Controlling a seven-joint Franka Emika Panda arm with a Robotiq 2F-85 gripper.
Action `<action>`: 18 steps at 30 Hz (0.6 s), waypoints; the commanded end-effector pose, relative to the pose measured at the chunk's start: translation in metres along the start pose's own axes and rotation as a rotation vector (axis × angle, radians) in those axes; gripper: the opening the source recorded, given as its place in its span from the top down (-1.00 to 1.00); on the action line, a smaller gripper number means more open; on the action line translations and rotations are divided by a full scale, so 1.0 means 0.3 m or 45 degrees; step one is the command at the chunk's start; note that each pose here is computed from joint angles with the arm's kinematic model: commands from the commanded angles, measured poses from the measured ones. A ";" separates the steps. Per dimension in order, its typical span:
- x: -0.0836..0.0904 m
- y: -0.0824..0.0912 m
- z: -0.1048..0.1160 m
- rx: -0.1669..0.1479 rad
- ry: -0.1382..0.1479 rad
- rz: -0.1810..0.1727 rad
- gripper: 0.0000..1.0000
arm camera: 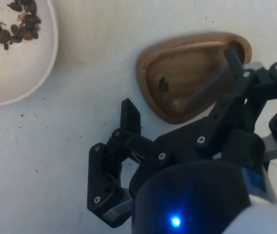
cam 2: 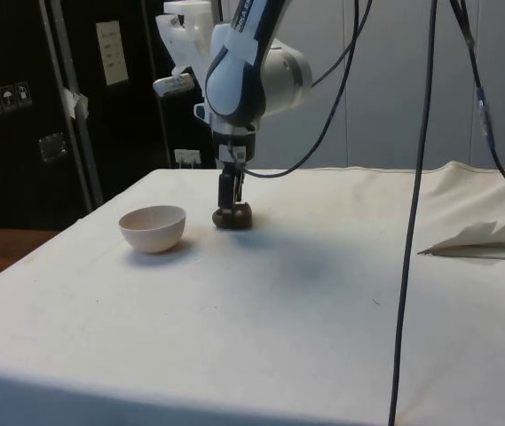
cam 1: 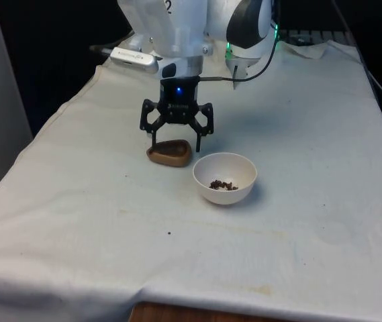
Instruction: Pour the coffee beans from the cup into the bowl.
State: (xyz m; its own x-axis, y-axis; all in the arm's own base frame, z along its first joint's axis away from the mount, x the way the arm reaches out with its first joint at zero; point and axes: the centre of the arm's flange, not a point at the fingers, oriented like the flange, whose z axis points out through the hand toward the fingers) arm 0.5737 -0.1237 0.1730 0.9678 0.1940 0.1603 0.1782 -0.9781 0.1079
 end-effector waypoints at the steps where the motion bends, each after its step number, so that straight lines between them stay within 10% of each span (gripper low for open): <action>1: -0.002 -0.002 -0.016 -0.006 0.001 0.001 -1.00; 18: 0.002 -0.004 -0.167 0.026 0.038 0.002 -1.00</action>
State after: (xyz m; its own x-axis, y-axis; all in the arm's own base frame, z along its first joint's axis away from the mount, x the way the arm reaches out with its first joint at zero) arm 0.5676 -0.1179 0.2210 0.9604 0.1962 0.1979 0.1835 -0.9797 0.0806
